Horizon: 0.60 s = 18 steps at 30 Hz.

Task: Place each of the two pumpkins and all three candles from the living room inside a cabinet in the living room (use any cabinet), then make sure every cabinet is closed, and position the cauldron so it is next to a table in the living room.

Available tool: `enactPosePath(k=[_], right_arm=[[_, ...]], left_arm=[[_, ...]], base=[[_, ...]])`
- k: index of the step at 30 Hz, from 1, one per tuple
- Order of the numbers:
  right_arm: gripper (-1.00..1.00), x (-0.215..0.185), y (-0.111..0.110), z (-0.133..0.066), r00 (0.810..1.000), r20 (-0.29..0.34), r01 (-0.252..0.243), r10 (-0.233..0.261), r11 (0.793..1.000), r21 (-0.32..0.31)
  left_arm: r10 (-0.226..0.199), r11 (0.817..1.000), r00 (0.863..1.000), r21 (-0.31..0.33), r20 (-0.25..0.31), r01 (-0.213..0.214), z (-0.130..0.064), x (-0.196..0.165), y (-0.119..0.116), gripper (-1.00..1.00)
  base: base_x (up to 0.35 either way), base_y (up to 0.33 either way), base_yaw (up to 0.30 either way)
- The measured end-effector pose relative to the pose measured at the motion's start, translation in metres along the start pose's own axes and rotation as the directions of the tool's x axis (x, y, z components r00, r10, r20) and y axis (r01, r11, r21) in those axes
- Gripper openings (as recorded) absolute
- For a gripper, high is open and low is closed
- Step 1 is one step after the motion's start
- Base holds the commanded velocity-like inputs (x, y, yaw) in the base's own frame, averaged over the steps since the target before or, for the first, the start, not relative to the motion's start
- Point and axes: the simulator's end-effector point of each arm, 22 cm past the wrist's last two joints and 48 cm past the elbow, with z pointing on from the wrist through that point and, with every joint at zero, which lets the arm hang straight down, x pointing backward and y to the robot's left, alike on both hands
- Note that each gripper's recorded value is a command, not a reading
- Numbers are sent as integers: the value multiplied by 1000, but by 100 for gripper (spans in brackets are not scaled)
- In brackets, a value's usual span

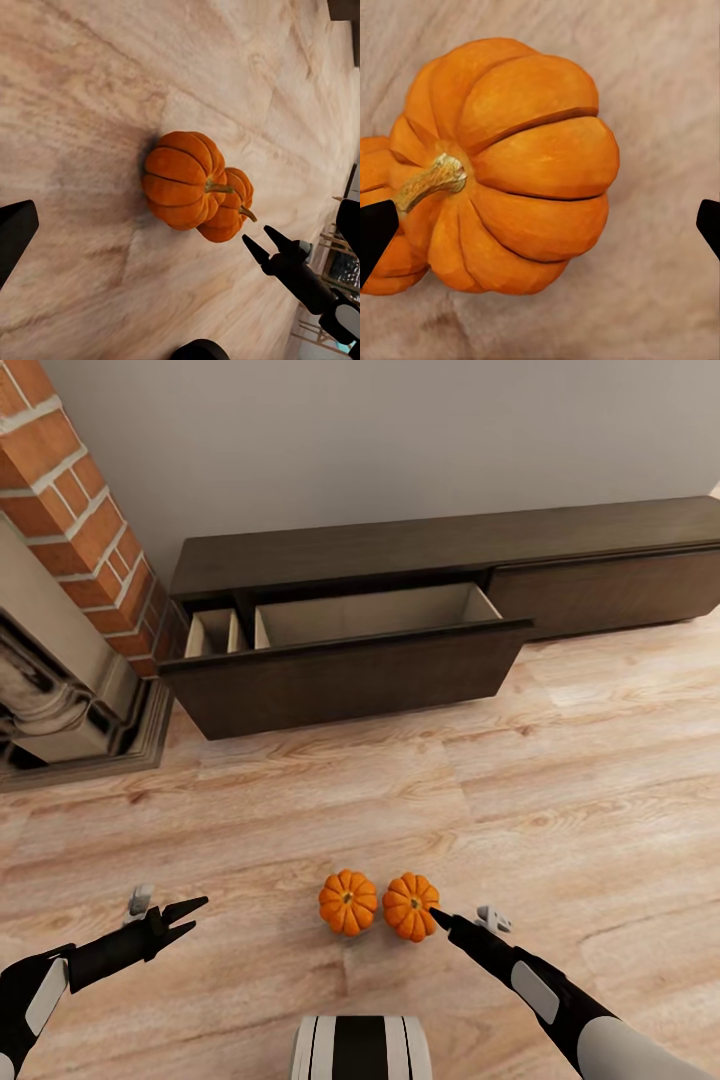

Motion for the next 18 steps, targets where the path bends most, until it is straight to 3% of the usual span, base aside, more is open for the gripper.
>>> enactPosePath(k=[18], right_arm=[[100, -1, -3, 0, 1000, 6, 2, -2, 1000, 13]], left_arm=[[2, 1000, 1000, -5, -1, -2, 0, 0, 1, 100]], base=[[47, 24, 0]])
